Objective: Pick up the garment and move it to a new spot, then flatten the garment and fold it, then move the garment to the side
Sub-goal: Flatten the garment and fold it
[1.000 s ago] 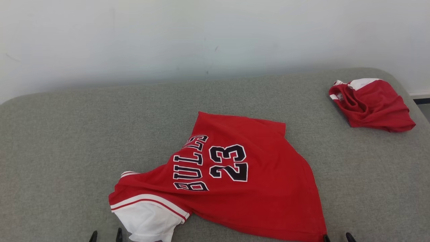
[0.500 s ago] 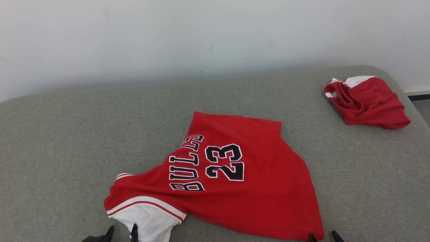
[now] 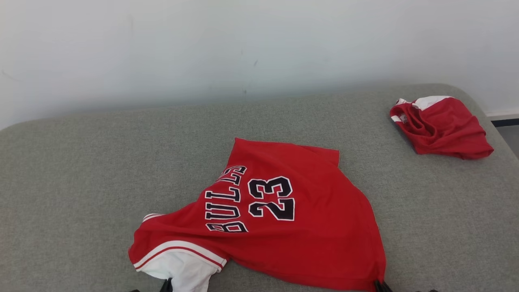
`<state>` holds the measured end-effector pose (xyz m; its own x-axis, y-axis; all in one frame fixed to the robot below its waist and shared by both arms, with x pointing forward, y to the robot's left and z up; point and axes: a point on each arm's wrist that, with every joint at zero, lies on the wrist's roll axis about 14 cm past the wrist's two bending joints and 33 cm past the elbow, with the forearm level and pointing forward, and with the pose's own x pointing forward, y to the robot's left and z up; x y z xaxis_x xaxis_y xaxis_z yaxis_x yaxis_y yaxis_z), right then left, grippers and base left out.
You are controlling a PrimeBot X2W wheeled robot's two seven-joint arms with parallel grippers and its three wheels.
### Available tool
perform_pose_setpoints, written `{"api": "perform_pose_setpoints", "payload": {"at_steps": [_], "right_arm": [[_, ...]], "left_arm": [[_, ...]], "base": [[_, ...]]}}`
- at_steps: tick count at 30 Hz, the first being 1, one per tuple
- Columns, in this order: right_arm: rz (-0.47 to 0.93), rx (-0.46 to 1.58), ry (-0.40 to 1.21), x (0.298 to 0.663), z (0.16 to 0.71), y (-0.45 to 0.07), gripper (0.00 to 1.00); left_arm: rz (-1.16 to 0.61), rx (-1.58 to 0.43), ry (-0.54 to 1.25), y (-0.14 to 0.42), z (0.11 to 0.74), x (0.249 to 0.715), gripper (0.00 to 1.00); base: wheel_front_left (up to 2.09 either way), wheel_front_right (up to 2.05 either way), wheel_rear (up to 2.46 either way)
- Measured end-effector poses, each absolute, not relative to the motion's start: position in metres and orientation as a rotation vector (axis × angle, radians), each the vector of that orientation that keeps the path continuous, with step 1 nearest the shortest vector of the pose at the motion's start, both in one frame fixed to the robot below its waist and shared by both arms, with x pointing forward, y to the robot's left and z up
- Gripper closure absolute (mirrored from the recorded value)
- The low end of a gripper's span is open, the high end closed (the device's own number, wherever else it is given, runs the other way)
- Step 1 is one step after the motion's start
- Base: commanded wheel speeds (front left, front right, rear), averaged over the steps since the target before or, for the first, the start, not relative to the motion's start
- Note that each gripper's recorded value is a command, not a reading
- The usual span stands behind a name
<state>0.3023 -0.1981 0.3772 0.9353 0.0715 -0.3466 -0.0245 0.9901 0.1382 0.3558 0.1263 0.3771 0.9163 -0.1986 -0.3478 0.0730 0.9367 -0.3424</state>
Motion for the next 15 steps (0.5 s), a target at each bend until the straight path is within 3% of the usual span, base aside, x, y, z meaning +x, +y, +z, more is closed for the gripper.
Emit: {"api": "perform_pose_setpoints", "payload": {"at_steps": [15], "right_arm": [[0.05, 0.129, 0.301, 0.299, 0.394, -0.208, 1.0]], "left_arm": [[-0.098, -0.305, 0.296, 0.157, 0.397, 0.347, 1.0]], "base": [[0.0, 0.0, 0.0]]}}
